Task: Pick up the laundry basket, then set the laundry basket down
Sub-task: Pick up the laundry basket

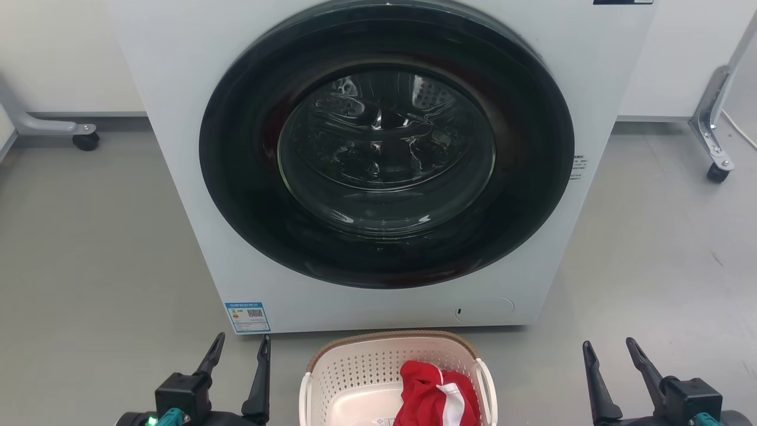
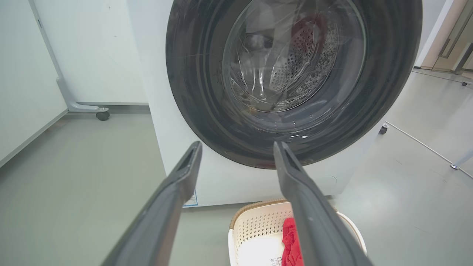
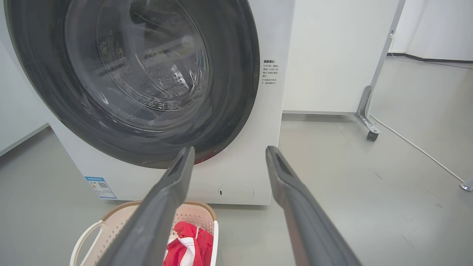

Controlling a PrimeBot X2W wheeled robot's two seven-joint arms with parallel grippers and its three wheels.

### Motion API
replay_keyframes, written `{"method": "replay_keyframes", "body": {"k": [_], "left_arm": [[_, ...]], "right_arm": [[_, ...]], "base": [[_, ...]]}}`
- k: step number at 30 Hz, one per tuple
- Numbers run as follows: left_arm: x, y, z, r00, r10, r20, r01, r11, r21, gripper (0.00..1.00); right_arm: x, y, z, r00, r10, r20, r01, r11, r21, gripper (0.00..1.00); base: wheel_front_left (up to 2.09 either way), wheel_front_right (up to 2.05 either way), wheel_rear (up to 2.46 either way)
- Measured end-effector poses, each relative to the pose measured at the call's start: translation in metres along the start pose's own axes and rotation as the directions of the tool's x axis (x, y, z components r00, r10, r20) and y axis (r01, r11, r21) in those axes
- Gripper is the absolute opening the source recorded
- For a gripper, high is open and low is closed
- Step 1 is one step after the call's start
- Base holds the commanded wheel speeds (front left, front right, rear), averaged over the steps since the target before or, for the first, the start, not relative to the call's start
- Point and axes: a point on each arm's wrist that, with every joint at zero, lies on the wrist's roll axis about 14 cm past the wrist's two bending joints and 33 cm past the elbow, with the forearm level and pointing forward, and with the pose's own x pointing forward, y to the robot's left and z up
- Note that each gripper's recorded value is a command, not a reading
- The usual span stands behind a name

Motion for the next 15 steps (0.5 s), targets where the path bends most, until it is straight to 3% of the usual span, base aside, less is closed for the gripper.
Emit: {"method": "replay_keyframes", "body": {"k": [15], "left_arm": [[0.012, -0.004, -0.012, 0.999, -0.011, -0.034, 0.011, 1.000, -0.019, 1.00]], "right_arm": [[0.007, -0.006, -0.013, 0.999, -0.016, -0.035, 0.017, 0.999, 0.028, 1.00]], "base": [[0.00, 0.00, 0.00]]}}
